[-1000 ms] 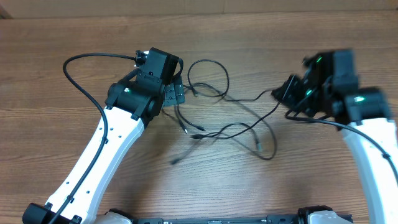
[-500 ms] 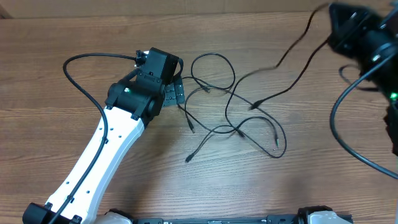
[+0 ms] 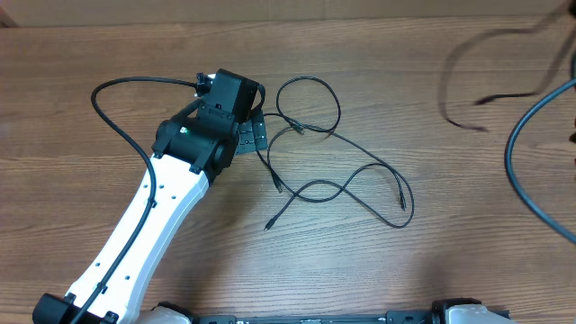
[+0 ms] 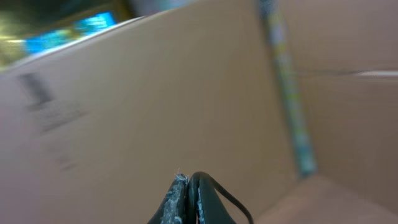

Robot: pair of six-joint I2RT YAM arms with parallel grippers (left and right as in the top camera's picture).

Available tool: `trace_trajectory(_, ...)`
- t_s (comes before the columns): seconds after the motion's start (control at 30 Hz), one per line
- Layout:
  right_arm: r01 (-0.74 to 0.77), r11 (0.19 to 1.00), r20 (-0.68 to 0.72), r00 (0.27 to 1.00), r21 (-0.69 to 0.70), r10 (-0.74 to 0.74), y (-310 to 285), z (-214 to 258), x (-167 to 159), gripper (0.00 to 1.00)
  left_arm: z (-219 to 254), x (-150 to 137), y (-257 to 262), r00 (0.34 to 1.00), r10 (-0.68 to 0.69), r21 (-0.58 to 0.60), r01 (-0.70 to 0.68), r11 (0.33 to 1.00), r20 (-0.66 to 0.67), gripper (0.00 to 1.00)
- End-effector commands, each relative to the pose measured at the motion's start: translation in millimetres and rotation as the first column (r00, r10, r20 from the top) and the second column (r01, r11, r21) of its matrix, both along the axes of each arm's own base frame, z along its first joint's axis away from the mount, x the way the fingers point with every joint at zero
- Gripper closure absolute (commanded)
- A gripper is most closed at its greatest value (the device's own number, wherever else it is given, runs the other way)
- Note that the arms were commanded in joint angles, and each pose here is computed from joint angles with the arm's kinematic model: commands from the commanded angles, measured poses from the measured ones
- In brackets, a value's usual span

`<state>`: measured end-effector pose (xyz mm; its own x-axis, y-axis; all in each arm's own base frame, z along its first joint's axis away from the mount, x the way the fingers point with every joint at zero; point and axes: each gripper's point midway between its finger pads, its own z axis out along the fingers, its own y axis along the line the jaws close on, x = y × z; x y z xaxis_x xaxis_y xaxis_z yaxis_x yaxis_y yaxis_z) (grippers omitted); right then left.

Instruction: Untangle cables

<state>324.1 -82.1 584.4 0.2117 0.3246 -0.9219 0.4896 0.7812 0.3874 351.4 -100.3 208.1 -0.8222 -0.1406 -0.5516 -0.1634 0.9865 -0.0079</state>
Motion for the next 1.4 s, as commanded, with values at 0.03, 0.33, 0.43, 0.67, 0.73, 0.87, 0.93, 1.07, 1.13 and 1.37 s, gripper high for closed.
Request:
trace_trajectory(0.03, 0.409, 0.912, -0.136, 0.902, -0.038, -0.410, -92, -27, -43, 0.96, 7, 0, 0, 1.000, 0.010, -0.010, -0.010, 1.000, 0.018, 0.00)
trace_trajectory(0.33, 0.709, 0.697, -0.368, 0.679, 0.107, -0.635, -211, -105, -124, 0.96, 7, 0, 0, 1.000, 0.010, -0.011, -0.010, 1.000, 0.018, 0.00)
trace_trajectory(0.43, 0.716, 0.668, -0.444, 0.675, 0.204, -0.589, -243, -139, -138, 0.96, 7, 0, 0, 1.000, 0.010, -0.011, -0.010, 1.000, 0.018, 0.00)
trace_trajectory(0.67, 0.710, 0.580, -0.618, 0.676, 0.399, -0.402, -294, -245, -142, 0.96, 7, 0, 0, 1.000, 0.010, -0.011, -0.010, 1.000, 0.018, 0.00)
trace_trajectory(0.73, 0.759, 0.481, -0.693, 0.626, 0.439, -0.358, -306, -294, -150, 0.96, 7, 0, 0, 1.000, 0.010, -0.011, -0.010, 1.000, 0.018, 0.00)
trace_trajectory(0.87, 0.793, 0.412, -0.764, 0.579, 0.448, -0.284, -310, -344, -155, 0.96, 7, 0, 0, 1.000, 0.010, -0.011, -0.010, 1.000, 0.018, 0.00)
trace_trajectory(0.93, 0.798, 0.402, -0.777, 0.570, 0.448, -0.267, -309, -359, -155, 0.94, 7, 0, 0, 1.000, 0.010, -0.011, -0.010, 1.000, 0.018, 0.00)
trace_trajectory(1.07, 0.809, 0.370, -0.789, 0.560, 0.456, -0.252, -305, -374, -157, 0.19, 7, 0, 0, 1.000, 0.010, -0.011, -0.010, 1.000, 0.018, 0.00)
trace_trajectory(1.13, 0.801, 0.373, -0.784, 0.571, 0.468, -0.243, -304, -374, -155, 0.00, 7, 0, 0, 1.000, 0.010, -0.011, -0.010, 1.000, 0.018, 0.00)
trace_trajectory(1.37, 0.801, 0.362, -0.793, 0.570, 0.477, -0.215, -297, -377, -156, 0.00, 7, 0, 0, 1.000, 0.010, -0.011, -0.010, 1.000, 0.018, 0.00)
